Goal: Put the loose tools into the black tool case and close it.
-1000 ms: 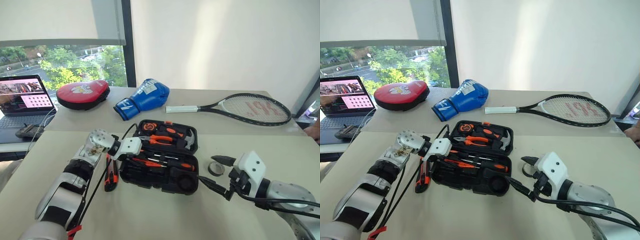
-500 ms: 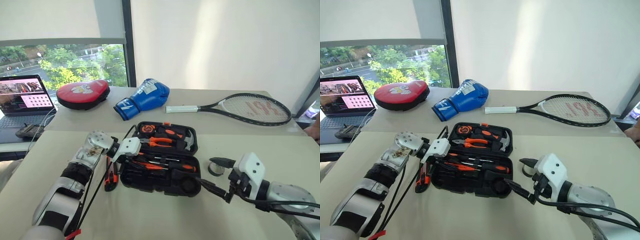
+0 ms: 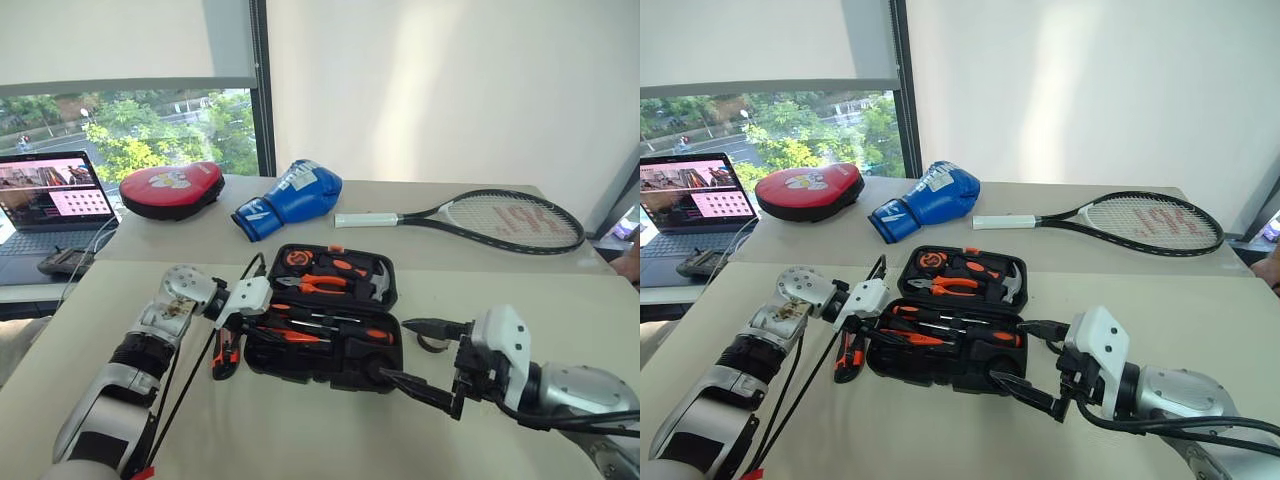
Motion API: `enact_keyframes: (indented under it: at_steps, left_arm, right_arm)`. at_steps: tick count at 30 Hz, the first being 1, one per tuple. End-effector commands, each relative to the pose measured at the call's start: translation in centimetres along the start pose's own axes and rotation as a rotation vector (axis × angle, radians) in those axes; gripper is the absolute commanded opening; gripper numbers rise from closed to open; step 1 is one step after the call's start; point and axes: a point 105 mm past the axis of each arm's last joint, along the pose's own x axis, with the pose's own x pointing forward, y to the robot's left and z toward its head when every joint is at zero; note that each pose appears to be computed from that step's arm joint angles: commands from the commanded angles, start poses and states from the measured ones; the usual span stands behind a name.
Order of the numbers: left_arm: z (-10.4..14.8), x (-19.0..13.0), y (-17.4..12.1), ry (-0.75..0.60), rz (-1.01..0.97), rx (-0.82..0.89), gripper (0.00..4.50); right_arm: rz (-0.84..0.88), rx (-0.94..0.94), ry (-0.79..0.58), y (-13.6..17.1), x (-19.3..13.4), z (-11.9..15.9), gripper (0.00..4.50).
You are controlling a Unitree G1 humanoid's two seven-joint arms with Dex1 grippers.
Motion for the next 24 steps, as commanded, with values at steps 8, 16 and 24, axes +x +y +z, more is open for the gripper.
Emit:
enact_keyframes:
  at_steps: [8,16,24]
  left_arm:
    - [-1.1,0.5,0.2,0.045,-0.011,0.005,0.45]
    - [0.1,0.5,1.2,-0.014,0.019,0.012,2.12]
    - [2.1,-1.5,1.0,-0.147,0.051,-0.064,3.04]
  right_arm:
    - [0.001,-0.035,-0.004,0.2,-0.6,0.5,4.5]
    - [-0.015,-0.042,0.005,0.2,-1.0,-0.1,4.5]
    - [-0.028,-0.045,0.008,0.1,-0.8,-0.3,4.5]
